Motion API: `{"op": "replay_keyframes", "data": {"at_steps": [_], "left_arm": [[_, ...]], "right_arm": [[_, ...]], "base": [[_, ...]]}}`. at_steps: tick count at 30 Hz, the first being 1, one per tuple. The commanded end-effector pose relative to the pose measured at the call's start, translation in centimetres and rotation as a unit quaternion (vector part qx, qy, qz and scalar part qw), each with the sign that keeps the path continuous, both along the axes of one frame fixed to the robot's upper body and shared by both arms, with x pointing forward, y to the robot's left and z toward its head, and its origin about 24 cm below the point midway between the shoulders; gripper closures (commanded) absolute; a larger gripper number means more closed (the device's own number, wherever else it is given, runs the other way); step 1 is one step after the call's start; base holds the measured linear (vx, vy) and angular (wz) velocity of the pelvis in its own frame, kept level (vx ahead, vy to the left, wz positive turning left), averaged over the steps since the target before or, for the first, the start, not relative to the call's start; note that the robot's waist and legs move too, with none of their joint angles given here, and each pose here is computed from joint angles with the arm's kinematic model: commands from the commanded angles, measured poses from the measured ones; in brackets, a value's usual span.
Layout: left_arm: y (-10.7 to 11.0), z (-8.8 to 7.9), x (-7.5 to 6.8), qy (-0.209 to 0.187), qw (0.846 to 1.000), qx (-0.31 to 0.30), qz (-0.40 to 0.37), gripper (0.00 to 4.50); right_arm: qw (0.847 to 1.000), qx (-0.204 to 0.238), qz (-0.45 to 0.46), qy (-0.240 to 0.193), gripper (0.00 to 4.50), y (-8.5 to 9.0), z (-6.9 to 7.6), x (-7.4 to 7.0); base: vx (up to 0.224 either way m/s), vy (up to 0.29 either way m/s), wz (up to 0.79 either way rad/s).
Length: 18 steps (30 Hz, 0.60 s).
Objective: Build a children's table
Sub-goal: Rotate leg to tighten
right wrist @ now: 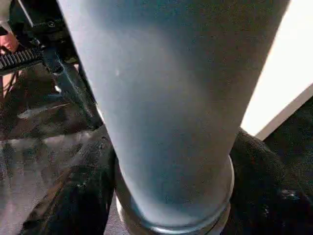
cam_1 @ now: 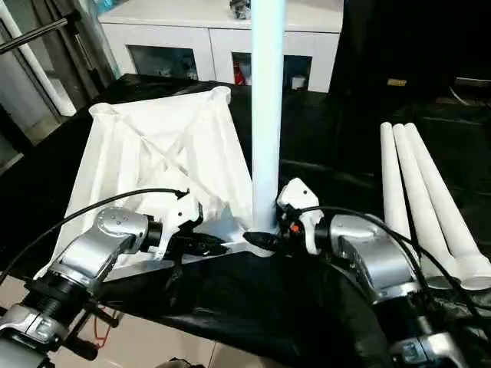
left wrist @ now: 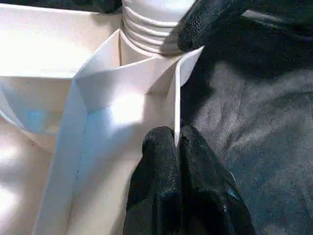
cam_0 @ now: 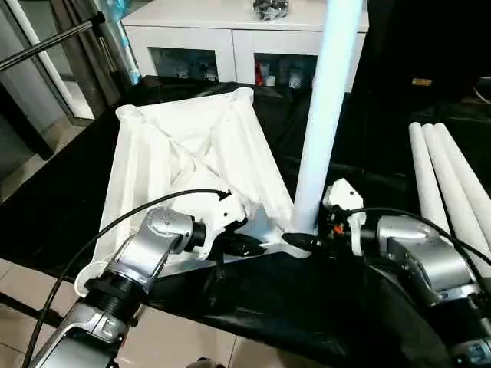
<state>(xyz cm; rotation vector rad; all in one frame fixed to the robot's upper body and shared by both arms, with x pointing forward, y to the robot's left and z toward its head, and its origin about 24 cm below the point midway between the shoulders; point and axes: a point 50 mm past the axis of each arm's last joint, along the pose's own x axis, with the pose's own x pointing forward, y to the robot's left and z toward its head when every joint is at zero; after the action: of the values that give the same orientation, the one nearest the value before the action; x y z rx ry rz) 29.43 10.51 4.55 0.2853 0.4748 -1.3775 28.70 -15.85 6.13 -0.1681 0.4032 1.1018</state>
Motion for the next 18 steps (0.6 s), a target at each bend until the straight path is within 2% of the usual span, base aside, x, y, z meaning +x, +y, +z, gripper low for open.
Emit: {"op": "replay_keyframes", "data": {"at_steps": [1, 5, 6, 10, 12, 14, 16, 17, 18], "left_arm": [[-0.7, 0.3, -0.4, 0.005, 1.0, -0.014, -0.025, 4.5], [-1.0, 0.2, 0.2, -0.002, 1.0, -0.014, 0.009, 4.5], [-1.4, 0.1, 1.0, -0.009, 0.999, -0.011, 0.049, 4.5], [-2.8, 0.3, 3.1, -0.03, 0.987, -0.002, 0.156, 4.5], [-3.2, 0.5, 3.5, -0.033, 0.984, -0.004, 0.177, 4.5], [-4.5, 0.8, 4.2, -0.035, 0.978, -0.013, 0.205, 4.5], [-5.6, 1.2, 4.3, -0.038, 0.977, -0.021, 0.207, 4.5], [-5.9, 1.3, 4.2, -0.04, 0.978, -0.024, 0.201, 4.5], [-6.1, 1.3, 4.1, -0.043, 0.98, -0.024, 0.193, 4.5]], "right_arm": [[1.0, 0.009, 0.002, 0.005, 1.66, 0.5, 0.0, -0.2], [0.998, 0.011, -0.055, -0.002, 1.77, 0.8, -0.5, 0.6], [0.994, 0.008, -0.111, -0.008, 1.78, 1.0, -1.0, 1.5], [0.976, 0.001, -0.218, 0.006, 1.8, 1.9, -2.5, 2.8], [0.969, -0.005, -0.245, 0.011, 1.8, 2.2, -2.9, 3.0], [0.954, -0.022, -0.298, 0.024, 1.8, 3.2, -3.9, 3.6], [0.949, -0.028, -0.314, 0.018, 1.8, 4.5, -4.3, 3.8], [0.951, -0.018, -0.309, 0.019, 1.25, 5.0, -4.2, 3.9], [0.952, -0.002, -0.304, 0.025, 1.25, 5.4, -4.0, 3.9]], "base": [[0.0, 0.0, 0.0], [0.0, 0.0, 0.0], [0.0, 0.0, 0.0], [0.0, 0.0, 0.0], [0.0, 0.0, 0.0], [0.0, 0.0, 0.0], [0.0, 0.0, 0.0], [0.0, 0.0, 0.0], [0.0, 0.0, 0.0]]}}
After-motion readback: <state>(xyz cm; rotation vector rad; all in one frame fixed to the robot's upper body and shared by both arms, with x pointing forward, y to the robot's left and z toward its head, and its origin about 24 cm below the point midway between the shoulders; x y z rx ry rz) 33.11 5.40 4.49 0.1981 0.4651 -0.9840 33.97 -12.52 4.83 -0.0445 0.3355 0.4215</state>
